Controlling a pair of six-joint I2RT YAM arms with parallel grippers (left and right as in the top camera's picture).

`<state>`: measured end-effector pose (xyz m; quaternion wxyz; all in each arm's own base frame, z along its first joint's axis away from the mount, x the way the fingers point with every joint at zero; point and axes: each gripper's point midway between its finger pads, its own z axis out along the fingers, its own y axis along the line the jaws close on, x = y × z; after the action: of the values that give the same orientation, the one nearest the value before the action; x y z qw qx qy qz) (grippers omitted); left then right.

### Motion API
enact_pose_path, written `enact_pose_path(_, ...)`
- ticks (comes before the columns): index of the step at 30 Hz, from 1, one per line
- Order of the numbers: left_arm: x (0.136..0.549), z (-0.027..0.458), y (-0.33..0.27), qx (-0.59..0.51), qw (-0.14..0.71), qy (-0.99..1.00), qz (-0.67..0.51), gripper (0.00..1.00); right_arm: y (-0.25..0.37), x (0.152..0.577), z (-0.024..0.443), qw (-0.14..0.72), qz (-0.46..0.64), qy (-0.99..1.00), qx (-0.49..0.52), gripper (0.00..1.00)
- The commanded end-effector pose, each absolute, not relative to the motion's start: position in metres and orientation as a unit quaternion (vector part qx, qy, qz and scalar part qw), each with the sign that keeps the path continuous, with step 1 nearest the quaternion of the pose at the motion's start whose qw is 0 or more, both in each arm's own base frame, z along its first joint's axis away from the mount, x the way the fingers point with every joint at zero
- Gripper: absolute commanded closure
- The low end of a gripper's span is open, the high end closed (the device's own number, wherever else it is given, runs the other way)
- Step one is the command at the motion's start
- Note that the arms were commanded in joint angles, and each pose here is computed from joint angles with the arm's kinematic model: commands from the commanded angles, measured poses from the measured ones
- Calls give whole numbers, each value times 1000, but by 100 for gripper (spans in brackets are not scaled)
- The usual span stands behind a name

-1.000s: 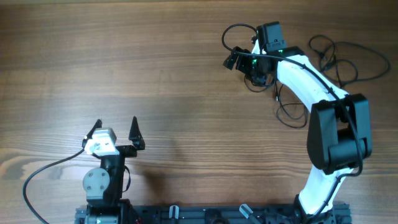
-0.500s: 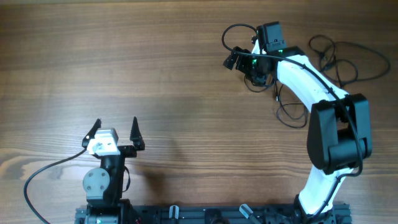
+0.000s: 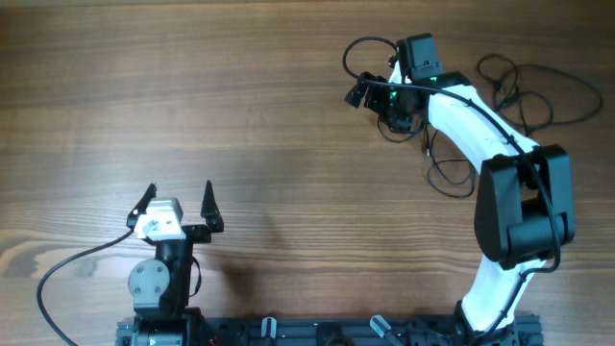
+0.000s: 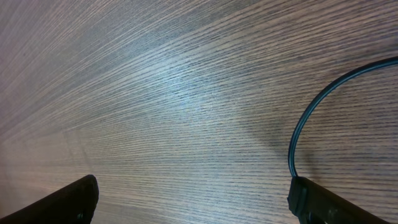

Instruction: Untangle cables

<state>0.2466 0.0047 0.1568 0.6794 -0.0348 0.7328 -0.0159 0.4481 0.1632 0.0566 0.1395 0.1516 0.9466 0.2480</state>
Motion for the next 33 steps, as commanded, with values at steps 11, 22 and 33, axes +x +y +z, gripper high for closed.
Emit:
enact_pose_path(11, 246, 157, 2, -23, 680, 733, -14, 0, 161, 447, 48, 133, 241, 948, 159, 0)
enact_pose_path(22, 246, 157, 2, -23, 680, 733, -14, 0, 160, 447, 48, 133, 241, 948, 159, 0)
enact_pose_path(33, 246, 157, 2, -23, 680, 732, -14, 0, 163, 451, 88, 174, 258, 939, 148, 0)
